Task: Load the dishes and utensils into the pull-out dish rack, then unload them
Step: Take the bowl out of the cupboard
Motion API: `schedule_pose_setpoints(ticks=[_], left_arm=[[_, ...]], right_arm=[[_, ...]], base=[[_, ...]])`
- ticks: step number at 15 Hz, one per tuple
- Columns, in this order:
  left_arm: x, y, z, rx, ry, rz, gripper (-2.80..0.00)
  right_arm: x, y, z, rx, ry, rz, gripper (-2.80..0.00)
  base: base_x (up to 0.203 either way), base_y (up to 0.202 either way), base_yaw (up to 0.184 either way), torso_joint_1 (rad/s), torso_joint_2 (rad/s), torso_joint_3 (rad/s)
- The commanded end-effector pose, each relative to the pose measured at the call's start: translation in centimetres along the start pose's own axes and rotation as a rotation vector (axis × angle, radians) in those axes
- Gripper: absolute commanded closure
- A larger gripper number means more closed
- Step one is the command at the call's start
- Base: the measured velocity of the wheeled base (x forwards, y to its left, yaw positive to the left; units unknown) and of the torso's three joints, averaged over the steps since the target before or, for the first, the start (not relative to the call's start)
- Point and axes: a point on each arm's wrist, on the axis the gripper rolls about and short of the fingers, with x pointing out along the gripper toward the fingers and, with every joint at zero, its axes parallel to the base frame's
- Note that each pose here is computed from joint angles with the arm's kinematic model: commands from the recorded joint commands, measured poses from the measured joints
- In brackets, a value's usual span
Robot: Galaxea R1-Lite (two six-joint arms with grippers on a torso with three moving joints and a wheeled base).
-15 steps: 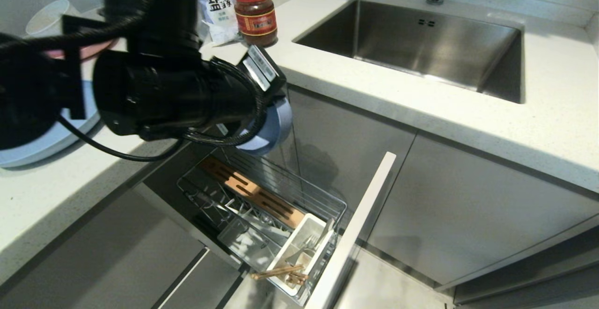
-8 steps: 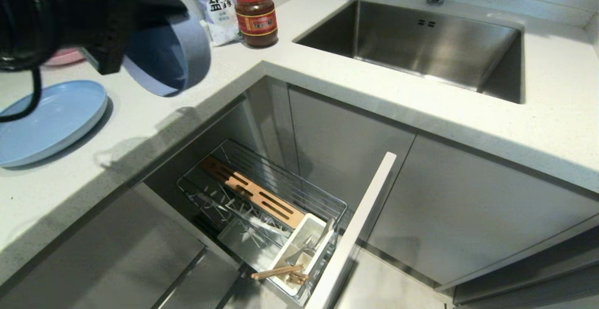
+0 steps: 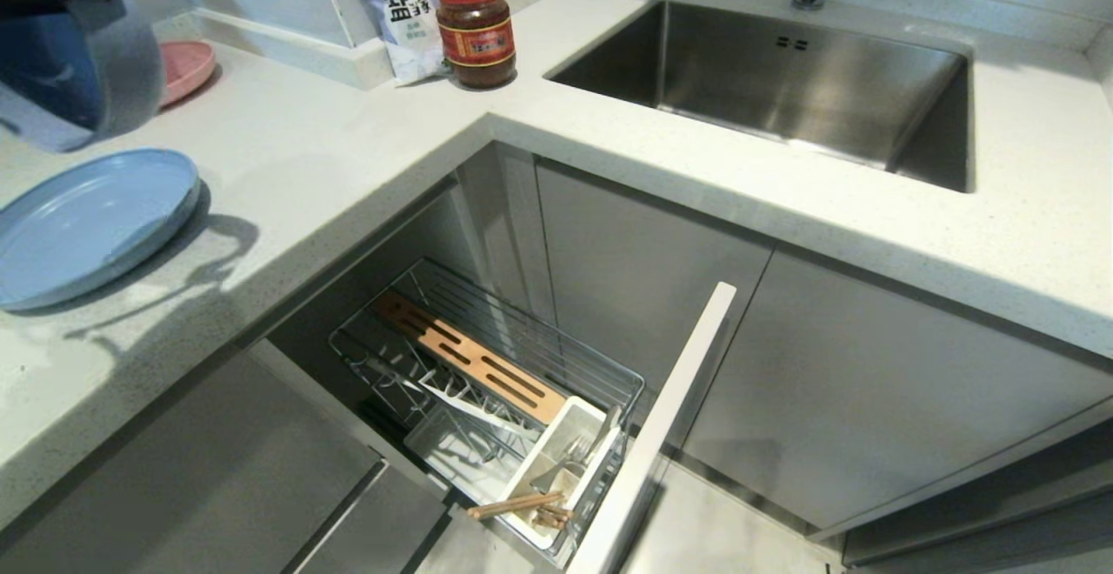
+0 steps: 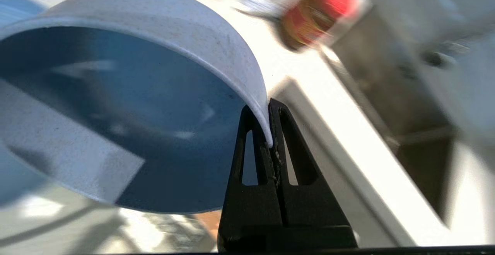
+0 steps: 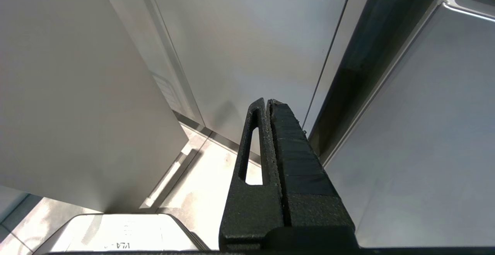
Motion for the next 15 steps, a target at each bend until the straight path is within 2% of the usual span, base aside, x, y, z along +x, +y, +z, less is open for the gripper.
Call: schedule_pose_setpoints(ticks=[1, 4, 6, 8, 11, 13, 15], left_arm=[[-0.8, 1.4, 1.5, 0.025, -0.040, 0.127, 0.00], [-1.6, 2.9, 2.4, 0.102, -0.063, 0.266, 0.00], [-1.7, 3.9, 2.4, 0.156, -0.038, 0.351, 0.00], [-1.4, 4.5, 1.9, 0.214, 0.034, 0.394, 0.00], [-0.1, 5.0, 1.1, 0.252, 0.179, 0.434, 0.00], [1.4, 5.4, 0.7, 0.287, 0.234, 0.449, 0.00], [2.5, 5.8, 0.3, 0.297, 0.265, 0.480, 0.00]], right_arm=[[0.0, 0.0, 0.0, 0.000, -0.003, -0.001, 0.00], [0.0, 0.0, 0.0, 0.000, -0.003, 0.000, 0.00], [0.0, 0.0, 0.0, 0.000, -0.003, -0.001, 0.00], [0.0, 0.0, 0.0, 0.000, -0.003, 0.000, 0.00], [0.0, 0.0, 0.0, 0.000, -0.003, -0.001, 0.00], [0.0, 0.0, 0.0, 0.000, -0.003, -0.001, 0.00], [0.0, 0.0, 0.0, 0.000, -0.003, -0.001, 0.00]], base=[[0.000, 0.000, 0.000, 0.000, 0.00, 0.000], [0.000, 0.000, 0.000, 0.000, 0.00, 0.000], [0.000, 0.000, 0.000, 0.000, 0.00, 0.000], [0.000, 0.000, 0.000, 0.000, 0.00, 0.000], [0.000, 0.000, 0.000, 0.000, 0.00, 0.000], [0.000, 0.000, 0.000, 0.000, 0.00, 0.000], [0.000, 0.000, 0.000, 0.000, 0.00, 0.000]])
